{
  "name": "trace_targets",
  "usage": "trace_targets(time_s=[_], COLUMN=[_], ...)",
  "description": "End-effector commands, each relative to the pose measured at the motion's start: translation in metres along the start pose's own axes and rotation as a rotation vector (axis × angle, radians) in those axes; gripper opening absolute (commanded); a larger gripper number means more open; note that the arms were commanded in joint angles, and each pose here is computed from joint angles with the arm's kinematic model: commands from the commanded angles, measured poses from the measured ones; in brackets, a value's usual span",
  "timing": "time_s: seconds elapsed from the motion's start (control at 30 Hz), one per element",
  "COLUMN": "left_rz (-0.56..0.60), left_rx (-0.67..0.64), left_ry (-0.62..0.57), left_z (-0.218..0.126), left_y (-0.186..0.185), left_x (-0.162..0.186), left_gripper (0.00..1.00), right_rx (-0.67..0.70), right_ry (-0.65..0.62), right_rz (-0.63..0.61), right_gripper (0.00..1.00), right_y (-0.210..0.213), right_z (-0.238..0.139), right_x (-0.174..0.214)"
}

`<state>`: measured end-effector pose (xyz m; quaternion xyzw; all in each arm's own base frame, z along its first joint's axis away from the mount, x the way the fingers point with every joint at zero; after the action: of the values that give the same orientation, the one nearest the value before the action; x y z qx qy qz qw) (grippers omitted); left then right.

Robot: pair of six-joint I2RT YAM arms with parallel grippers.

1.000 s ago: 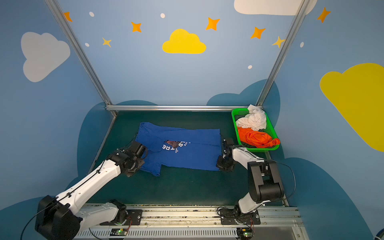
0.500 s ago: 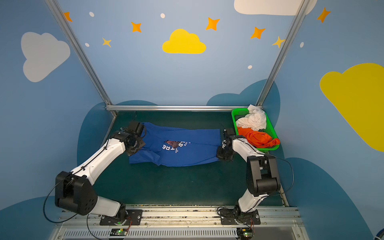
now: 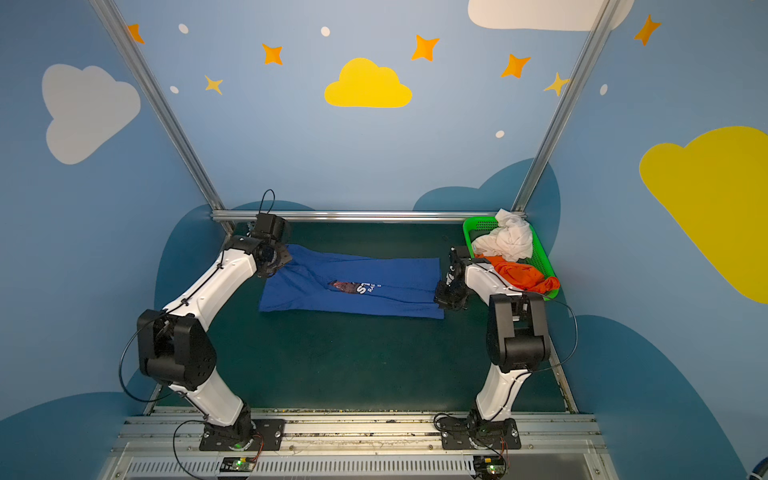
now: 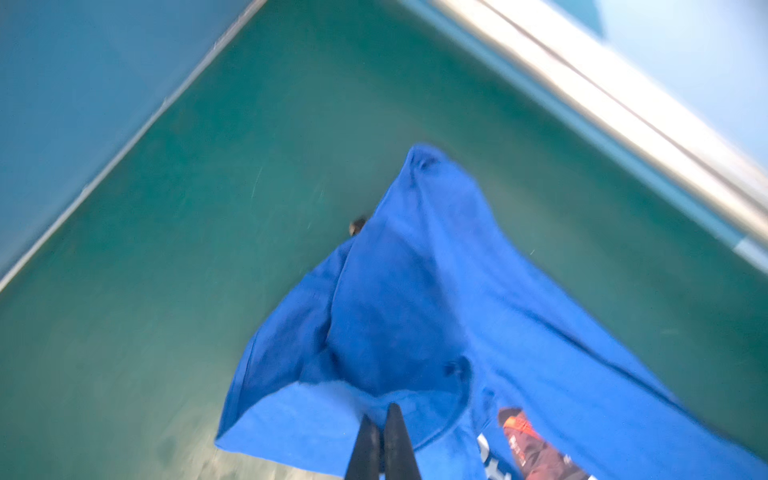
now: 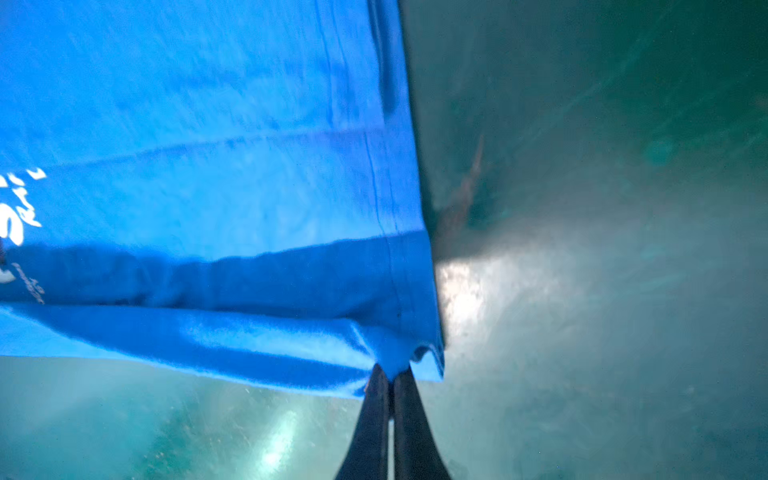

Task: Fold and stack the t-shirts
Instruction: 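Lift the near edge with both grippers and fold it toward the far edge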

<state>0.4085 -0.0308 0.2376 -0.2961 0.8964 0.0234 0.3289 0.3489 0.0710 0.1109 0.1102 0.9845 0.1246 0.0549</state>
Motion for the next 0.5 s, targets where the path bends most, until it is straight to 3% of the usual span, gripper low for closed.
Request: trace_targets(time_s=[0.0,0.23,0.47], left_rz=[0.03,0.058,0.099], left_rx=[0.075,0.181,0.198], left_ry=[-0.075,-0.141,-0.092], left_z=[-0.005,0.001,0.031], left_y=[-0.011,-0.024,-0.03], left_x=[-0.023,-0.04,-0.035], left_gripper=[0.05,0.05,0.05], right_rx=[-0.01,-0.019,-0.015], right_ry=[0.0,-0.011,0.014], right_rz=[0.006,0.014,0.013], right_gripper=[0.0,0.0,0.0], right_y=[0.001,0.004,0.005], right_z=[-0.004,-0.003,0.007], right_x=[-0.01,-0.029,-0.04])
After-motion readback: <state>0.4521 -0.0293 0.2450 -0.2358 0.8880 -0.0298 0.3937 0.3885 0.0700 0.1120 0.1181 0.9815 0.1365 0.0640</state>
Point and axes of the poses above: each gripper's point midway between its finger pads, its own z axis out along the fingers, its own y axis along the line the jaws close on, x = y × z, the point moved 6 cm from there along -z, back along the fingers, and after that the axes turned 1 degree about z, right-handed, at the moved point
